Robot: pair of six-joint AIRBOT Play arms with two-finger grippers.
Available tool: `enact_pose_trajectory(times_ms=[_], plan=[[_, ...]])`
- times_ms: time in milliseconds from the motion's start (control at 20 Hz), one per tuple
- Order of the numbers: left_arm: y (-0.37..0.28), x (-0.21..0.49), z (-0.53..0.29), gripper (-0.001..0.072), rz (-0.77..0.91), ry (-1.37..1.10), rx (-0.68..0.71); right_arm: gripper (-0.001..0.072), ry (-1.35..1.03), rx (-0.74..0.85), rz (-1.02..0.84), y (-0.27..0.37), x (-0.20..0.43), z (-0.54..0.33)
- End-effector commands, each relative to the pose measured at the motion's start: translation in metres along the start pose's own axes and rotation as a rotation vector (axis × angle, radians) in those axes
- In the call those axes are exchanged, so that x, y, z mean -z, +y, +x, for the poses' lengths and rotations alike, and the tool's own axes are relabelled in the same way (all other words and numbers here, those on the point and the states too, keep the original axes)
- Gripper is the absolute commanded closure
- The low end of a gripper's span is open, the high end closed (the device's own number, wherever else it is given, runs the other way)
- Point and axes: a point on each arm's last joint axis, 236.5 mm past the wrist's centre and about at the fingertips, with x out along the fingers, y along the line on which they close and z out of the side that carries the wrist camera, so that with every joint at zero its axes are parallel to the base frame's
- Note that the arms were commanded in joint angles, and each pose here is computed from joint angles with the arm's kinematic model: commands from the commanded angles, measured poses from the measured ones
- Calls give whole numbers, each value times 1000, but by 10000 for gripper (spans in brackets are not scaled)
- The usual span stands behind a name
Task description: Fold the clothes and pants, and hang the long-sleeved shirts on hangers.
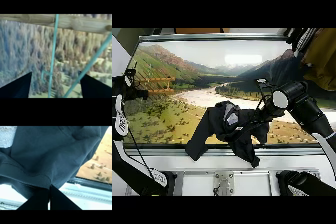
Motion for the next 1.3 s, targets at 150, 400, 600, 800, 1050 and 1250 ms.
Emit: enact_pose_trajectory(times_ms=[150,400,600,800,1050,1250], plan=[[-1,13,38,82,26,48,-12,696,1,0,0,0,0,0],[0,11,36,334,5,47,-13,696,1,0,0,0,0,0],[3,3,27,695,-3,41,-17,696,1,0,0,0,0,0],[7,-1,18,695,-12,44,-18,696,1,0,-1,0,0,0],[19,-12,-32,695,-26,3,-34,696,1,0,-1,0,0,0],[17,-24,-99,695,-15,-106,-49,696,1,0,0,0,0,0]])
